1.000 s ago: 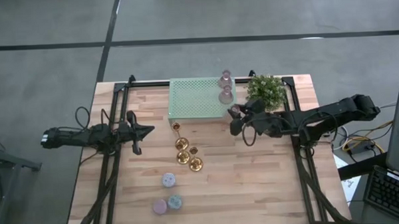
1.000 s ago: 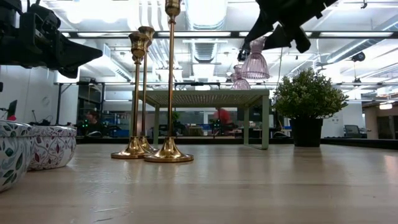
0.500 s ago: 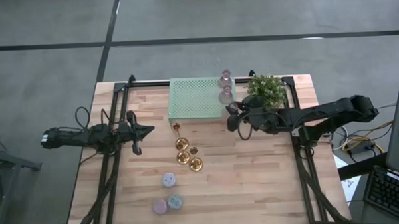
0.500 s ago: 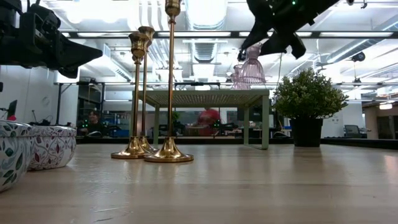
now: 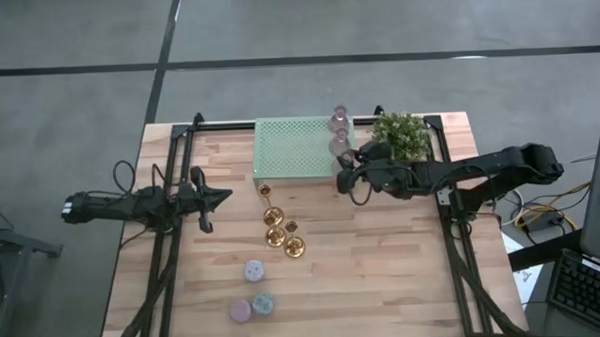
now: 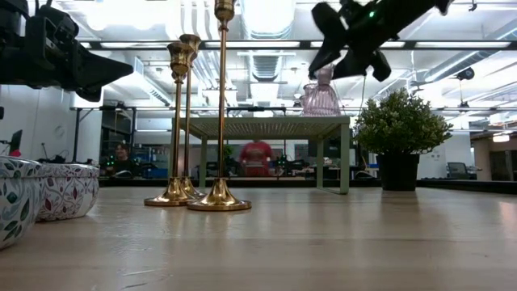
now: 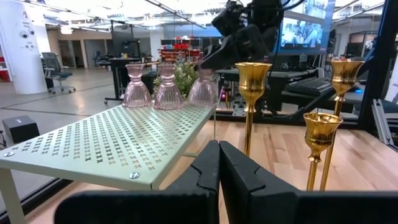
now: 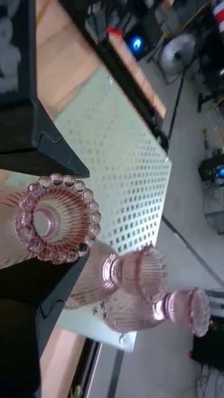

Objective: Pick & Place candle stick holders
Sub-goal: Put the light purple glass candle holder on the shelf aligned with the other glass candle holder

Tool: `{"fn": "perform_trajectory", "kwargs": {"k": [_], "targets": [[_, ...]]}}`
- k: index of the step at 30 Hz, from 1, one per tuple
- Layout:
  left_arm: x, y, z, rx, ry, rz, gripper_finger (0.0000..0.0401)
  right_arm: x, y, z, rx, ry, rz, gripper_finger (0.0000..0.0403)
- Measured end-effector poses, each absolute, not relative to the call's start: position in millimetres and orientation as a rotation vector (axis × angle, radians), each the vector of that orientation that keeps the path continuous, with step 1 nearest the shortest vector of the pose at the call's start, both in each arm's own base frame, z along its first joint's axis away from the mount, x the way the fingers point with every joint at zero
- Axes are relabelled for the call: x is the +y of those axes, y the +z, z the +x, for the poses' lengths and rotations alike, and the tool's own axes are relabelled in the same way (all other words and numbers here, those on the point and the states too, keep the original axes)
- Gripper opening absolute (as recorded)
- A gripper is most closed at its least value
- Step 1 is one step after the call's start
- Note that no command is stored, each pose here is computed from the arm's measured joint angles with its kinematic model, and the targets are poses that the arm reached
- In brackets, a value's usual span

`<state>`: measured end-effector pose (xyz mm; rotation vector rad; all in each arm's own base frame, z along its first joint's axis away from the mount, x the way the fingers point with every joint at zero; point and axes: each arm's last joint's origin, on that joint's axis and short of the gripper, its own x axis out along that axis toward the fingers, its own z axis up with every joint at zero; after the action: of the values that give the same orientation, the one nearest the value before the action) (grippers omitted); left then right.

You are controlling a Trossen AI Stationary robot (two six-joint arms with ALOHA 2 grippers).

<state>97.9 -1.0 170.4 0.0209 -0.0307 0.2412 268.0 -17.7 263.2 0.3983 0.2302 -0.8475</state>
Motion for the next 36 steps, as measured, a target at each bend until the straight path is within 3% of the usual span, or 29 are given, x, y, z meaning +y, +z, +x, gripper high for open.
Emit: {"fn": "perform_trajectory", "kwargs": {"k": [16,36], "targets": [[-1,170,98,-0.030,0.241,0.021,0.0010,-25,270,297,0.332,-0.895,0.347,0.0179],[-1,170,98,-0.030,0.241,0.021,0.0010,-31,269,298,0.334,-0.919,0.347,0.0191]]}}
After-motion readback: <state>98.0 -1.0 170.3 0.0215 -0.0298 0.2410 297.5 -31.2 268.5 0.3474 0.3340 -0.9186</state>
